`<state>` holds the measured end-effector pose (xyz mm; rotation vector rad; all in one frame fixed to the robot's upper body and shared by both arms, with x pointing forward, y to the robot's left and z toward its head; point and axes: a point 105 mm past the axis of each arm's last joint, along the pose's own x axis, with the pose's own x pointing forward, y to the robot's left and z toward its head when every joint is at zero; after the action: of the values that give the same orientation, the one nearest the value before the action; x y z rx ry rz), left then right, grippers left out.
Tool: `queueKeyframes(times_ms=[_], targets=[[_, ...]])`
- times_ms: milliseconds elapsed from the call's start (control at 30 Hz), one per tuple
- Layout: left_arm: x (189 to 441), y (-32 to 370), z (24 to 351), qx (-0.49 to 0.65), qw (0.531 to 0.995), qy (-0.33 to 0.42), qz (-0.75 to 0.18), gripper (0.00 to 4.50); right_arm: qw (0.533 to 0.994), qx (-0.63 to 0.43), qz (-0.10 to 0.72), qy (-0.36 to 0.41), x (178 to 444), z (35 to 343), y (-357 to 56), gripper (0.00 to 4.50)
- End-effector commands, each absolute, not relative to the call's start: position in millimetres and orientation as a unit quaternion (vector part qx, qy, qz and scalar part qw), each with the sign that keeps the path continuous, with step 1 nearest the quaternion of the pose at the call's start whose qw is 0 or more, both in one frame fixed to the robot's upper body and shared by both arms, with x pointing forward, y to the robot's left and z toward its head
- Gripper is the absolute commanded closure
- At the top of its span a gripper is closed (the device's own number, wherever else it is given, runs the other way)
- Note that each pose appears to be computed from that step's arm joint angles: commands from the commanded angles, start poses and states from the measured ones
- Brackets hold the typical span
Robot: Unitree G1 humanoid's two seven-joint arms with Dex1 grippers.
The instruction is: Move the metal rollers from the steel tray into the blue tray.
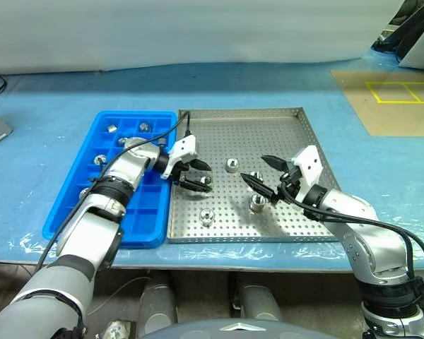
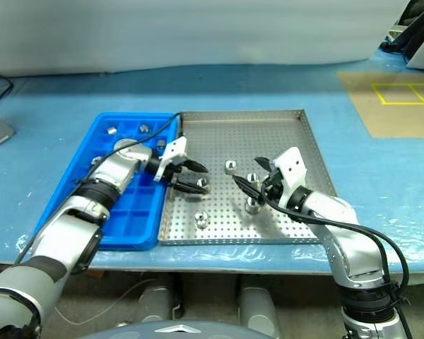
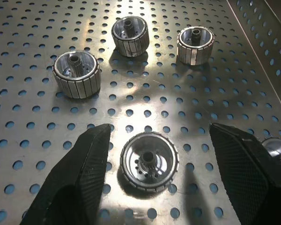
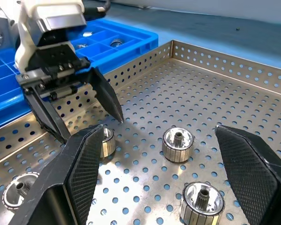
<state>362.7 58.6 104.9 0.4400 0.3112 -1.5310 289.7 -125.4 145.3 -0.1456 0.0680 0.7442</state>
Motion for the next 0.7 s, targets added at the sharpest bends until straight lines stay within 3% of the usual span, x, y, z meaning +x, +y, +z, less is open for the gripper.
queueKeyframes(times_ms=[33,267,567,700], targets=[[364,52,109,0.232,0.669,0.133,-0.694,0.97,0.928,-0.079,0.364,0.012,284,156,-123,0.51],[366,68,87,0.308,0.638,0.196,-0.678,0.97,0.931,-0.079,0.357,0.011,286,156,-122,0.51],[370,60,85,0.324,0.644,0.180,-0.669,0.97,0.935,-0.083,0.344,0.005,290,156,-121,0.51],[369,55,90,0.306,0.647,0.168,-0.678,1.90,0.935,-0.082,0.344,0.005,289,156,-121,0.51]])
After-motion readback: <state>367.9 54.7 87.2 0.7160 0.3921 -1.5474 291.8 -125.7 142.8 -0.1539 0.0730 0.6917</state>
